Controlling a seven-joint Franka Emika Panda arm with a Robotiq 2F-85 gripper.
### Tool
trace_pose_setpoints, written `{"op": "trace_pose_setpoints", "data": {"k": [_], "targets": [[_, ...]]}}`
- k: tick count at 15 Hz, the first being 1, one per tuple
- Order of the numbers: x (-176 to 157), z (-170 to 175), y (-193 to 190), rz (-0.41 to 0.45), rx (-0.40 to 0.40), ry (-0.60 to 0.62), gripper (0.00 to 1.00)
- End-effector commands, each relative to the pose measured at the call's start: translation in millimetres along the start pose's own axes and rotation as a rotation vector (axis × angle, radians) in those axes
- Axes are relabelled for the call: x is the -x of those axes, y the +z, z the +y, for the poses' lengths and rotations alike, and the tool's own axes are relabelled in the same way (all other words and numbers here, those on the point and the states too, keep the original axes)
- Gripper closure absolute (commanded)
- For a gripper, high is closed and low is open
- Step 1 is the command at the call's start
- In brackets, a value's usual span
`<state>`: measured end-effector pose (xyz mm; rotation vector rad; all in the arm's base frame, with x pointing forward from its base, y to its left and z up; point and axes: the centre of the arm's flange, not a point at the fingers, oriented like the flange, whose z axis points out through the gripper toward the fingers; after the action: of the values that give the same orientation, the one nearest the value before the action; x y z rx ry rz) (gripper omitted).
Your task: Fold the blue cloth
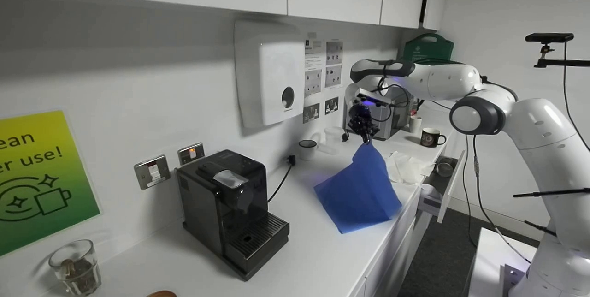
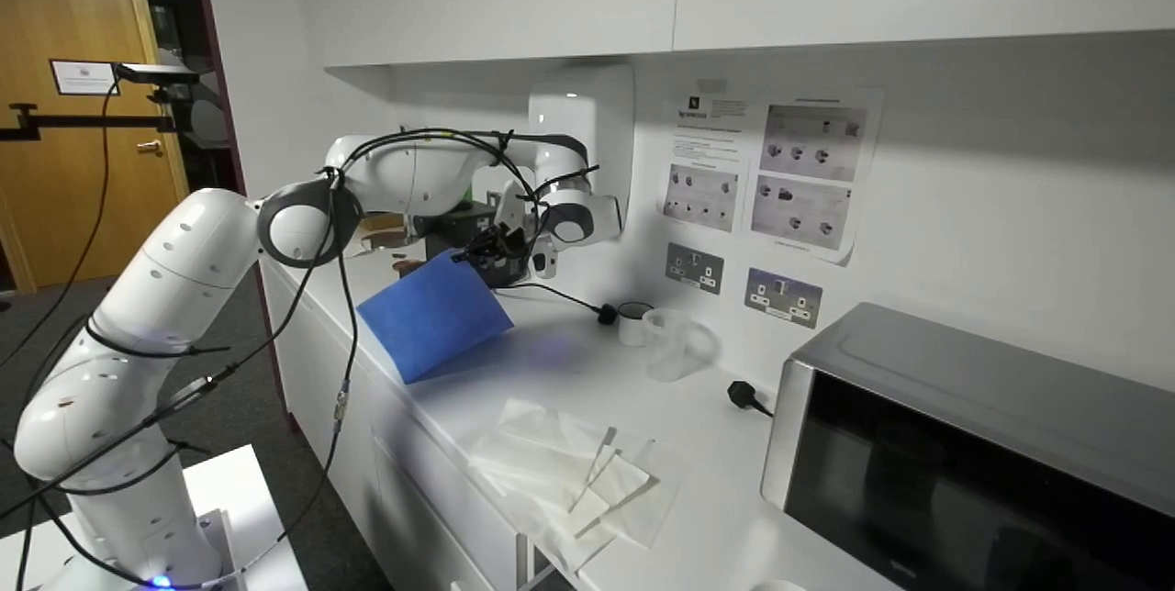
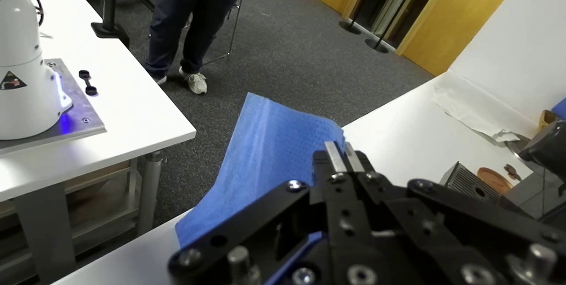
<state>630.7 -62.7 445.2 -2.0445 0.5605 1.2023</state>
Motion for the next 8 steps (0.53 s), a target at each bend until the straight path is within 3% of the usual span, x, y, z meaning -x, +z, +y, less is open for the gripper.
{"op": "trace_pose_setpoints", "data": {"k": [1, 8], "targets": [[-1.0, 0.3, 0.2, -0.001, 0.000, 0.001, 0.99], [-2.7, 0.7, 0.5, -0.003, 0.000, 0.003, 0.99]]}}
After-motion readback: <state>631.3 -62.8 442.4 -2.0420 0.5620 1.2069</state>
